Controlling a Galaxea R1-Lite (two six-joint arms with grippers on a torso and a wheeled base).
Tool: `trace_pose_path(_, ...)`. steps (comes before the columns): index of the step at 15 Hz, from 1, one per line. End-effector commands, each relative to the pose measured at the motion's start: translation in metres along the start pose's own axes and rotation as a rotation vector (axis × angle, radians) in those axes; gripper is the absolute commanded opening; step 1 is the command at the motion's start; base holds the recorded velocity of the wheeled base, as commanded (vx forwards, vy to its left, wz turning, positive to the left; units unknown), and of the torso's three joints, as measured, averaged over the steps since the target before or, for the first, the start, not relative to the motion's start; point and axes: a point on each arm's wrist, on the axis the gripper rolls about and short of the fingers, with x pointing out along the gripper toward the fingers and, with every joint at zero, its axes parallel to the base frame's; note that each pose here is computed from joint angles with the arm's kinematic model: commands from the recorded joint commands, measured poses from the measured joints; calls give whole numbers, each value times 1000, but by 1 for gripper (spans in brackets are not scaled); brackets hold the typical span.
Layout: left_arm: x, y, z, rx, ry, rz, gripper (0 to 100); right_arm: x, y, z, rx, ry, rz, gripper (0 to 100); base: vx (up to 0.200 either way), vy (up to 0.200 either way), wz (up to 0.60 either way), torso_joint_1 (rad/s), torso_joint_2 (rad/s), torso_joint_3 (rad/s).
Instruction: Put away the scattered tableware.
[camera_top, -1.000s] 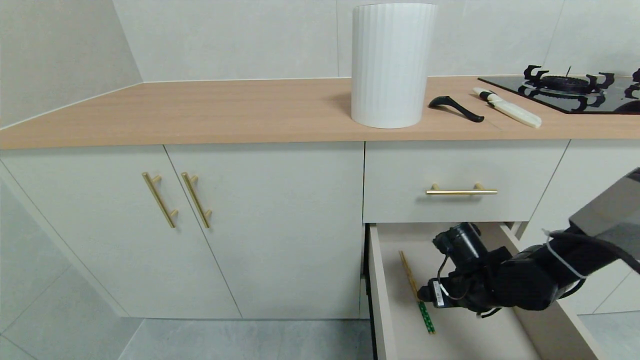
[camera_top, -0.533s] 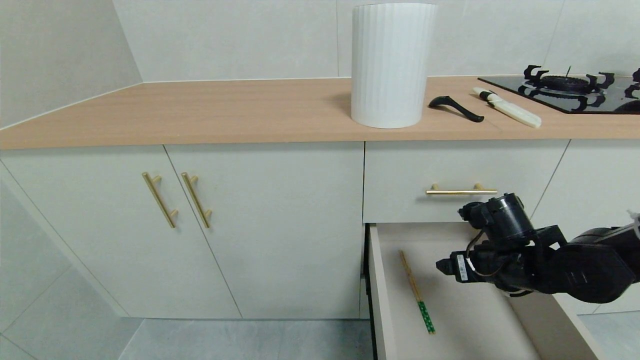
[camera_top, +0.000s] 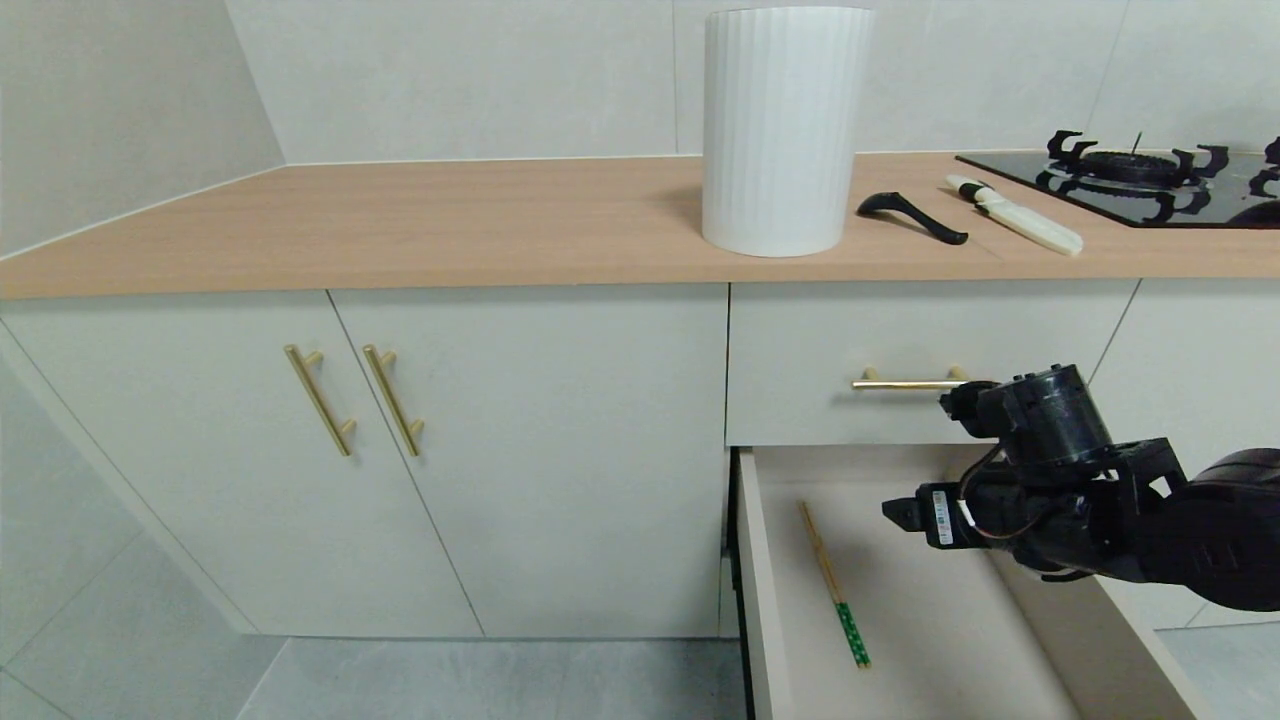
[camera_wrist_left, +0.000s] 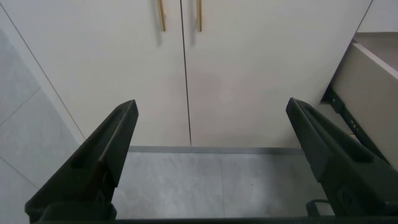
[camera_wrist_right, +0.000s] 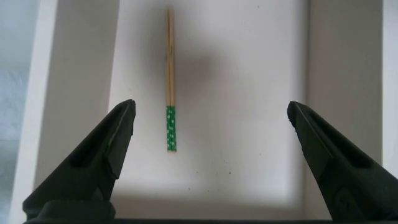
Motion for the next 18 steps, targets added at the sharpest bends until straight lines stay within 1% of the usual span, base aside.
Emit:
trace_pose_path(1,0,0,0,0,1,0,100,-2,0,1,3,-6,0,100,0,0,0,0,0,0)
trace_pose_path(5,0,0,0,0,1,0,100,-2,0,1,0,-6,2,100,0,0,0,69,-233,-235)
trace_pose_path(11,0,0,0,0,1,0,100,-1,0,0,-2,-1,0,100,0,0,0,140,-492,-304)
trace_pose_path(18,0,0,0,0,1,0,100,-1,0,0,-3,-1,0,100,0,0,0,189,-470,-286)
